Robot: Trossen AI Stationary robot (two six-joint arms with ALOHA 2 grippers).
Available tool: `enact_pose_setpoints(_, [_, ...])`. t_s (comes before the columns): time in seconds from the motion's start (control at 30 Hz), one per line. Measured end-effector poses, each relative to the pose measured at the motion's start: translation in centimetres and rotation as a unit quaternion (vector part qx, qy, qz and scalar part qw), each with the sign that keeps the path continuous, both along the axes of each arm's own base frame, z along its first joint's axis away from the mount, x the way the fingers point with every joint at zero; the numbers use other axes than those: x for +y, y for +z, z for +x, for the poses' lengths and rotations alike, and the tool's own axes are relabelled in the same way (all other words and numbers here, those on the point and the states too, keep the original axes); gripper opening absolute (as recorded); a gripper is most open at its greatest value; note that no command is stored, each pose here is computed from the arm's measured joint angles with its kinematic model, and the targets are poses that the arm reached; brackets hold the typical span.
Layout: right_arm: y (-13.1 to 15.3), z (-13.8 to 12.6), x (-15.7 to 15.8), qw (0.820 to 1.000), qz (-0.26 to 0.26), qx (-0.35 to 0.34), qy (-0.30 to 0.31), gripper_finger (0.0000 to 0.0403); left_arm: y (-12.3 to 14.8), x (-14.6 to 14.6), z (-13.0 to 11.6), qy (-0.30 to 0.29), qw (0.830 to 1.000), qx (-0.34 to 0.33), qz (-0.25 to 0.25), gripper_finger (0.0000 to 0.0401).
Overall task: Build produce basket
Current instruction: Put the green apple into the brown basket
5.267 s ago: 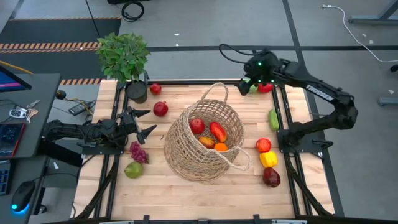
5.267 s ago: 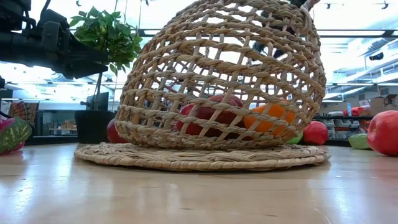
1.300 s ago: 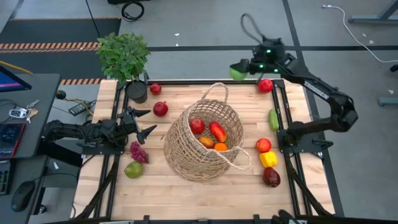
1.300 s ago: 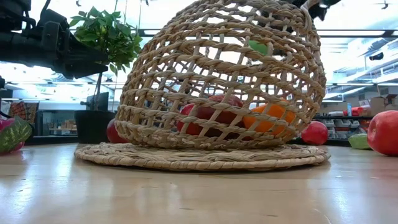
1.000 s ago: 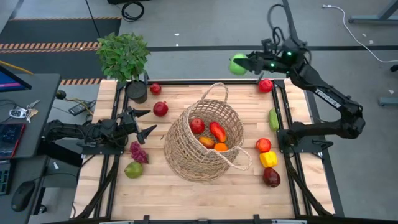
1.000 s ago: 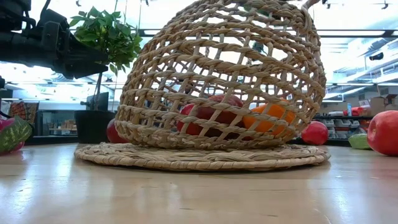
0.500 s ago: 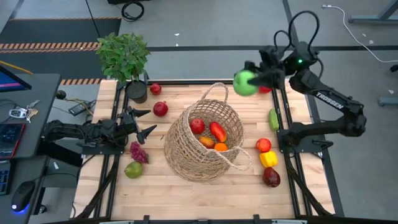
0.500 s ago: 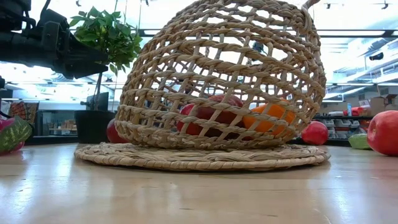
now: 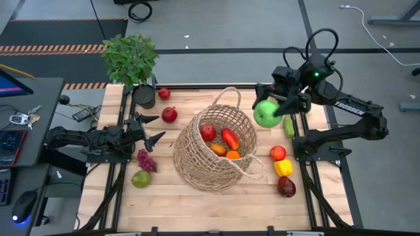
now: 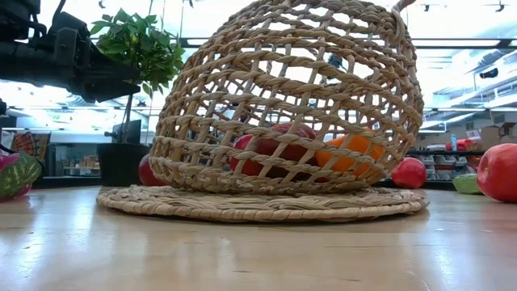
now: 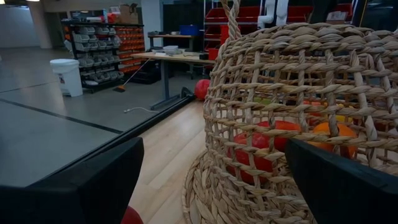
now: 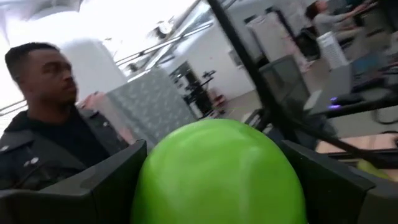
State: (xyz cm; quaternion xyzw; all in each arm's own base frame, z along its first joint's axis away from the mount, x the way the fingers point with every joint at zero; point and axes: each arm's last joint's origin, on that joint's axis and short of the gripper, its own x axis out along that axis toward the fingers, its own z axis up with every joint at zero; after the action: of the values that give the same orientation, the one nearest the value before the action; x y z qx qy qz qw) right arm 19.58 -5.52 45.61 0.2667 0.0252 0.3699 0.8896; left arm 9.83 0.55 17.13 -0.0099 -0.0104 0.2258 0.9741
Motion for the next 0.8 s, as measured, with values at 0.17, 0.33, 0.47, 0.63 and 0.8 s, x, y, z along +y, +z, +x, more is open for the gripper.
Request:
enact_pose_setpoints(0.17, [0.1, 0.1, 1.0, 0.999, -0.029, -0.028, 0.020, 0.0360, 0.0, 0.0, 0.0, 0.000, 1.000, 0.000, 0.000, 0.0398])
enact_pose_setpoints(0.33, [-0.4, 1.1, 1.3, 0.998, -0.042, -0.036, 0.028, 0.0360, 0.0, 0.0, 0.0, 0.000, 1.000, 0.000, 0.000, 0.0398])
enact_pose_setpoints(0.47, [-1.0, 2.4, 1.5, 0.999, -0.021, -0.016, 0.017, 0.0360, 0.0, 0.0, 0.0, 0.000, 1.000, 0.000, 0.000, 0.0398])
enact_pose_setpoints(0.63, [-1.9, 4.2, 2.2, 1.000, -0.007, 0.004, 0.018, 0.0360, 0.0, 0.0, 0.0, 0.000, 1.000, 0.000, 0.000, 0.0398])
enact_pose_setpoints(0.8, [-3.0, 6.0, 2.3, 1.000, -0.005, 0.012, -0.016, 0.0360, 0.0, 0.0, 0.0, 0.000, 1.000, 0.000, 0.000, 0.0398])
